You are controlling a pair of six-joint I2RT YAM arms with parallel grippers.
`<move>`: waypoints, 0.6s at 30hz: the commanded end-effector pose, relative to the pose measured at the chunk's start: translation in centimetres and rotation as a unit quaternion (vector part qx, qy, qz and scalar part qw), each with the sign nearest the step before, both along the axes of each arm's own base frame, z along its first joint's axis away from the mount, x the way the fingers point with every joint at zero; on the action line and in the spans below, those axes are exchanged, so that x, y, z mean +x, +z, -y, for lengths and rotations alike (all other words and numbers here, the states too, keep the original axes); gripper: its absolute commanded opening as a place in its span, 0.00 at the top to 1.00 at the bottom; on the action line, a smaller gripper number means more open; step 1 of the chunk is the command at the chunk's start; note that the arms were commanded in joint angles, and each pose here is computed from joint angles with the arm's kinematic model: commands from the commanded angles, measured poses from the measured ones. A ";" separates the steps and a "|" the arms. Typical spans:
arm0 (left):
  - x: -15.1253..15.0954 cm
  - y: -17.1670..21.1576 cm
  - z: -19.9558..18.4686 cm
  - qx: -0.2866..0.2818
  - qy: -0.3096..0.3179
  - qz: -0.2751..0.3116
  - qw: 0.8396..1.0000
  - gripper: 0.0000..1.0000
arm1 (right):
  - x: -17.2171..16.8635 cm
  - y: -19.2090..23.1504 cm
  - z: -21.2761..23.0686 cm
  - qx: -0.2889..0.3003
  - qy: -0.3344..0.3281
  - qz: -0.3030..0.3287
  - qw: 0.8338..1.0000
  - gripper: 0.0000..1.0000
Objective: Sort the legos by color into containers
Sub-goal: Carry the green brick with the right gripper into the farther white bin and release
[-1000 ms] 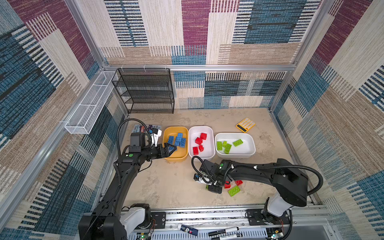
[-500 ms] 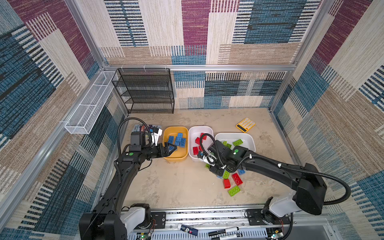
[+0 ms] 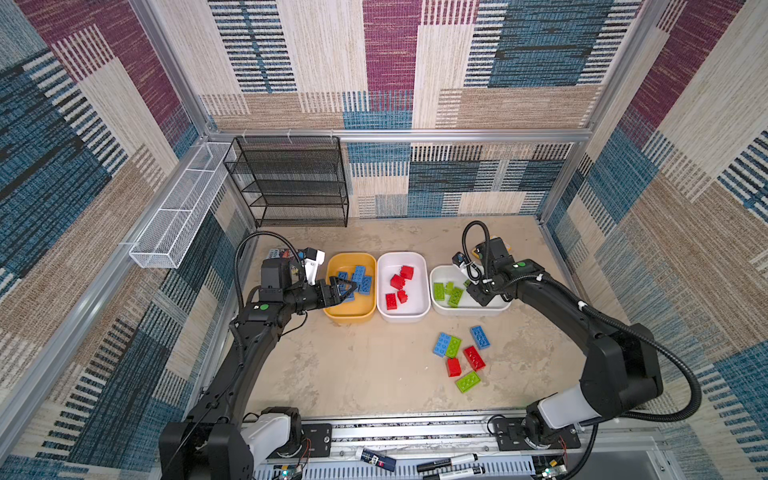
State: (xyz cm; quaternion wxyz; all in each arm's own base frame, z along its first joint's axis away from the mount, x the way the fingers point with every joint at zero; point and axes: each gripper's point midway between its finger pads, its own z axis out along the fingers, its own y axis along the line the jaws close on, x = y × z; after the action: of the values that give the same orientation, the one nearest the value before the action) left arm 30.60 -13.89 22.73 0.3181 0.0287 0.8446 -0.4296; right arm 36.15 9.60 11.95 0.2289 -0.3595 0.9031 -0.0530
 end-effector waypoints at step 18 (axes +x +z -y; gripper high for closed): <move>1.8 0.7 0.1 0.002 -0.001 -0.005 1.000 0.14 | 4.0 -0.8 -3.6 0.160 0.015 0.000 0.987 0.36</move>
State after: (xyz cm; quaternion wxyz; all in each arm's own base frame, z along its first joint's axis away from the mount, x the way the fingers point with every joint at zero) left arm 32.16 -13.88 23.14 0.3157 0.0250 0.8474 -0.4262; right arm 40.40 11.40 9.63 0.2604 -0.3298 0.9063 0.0447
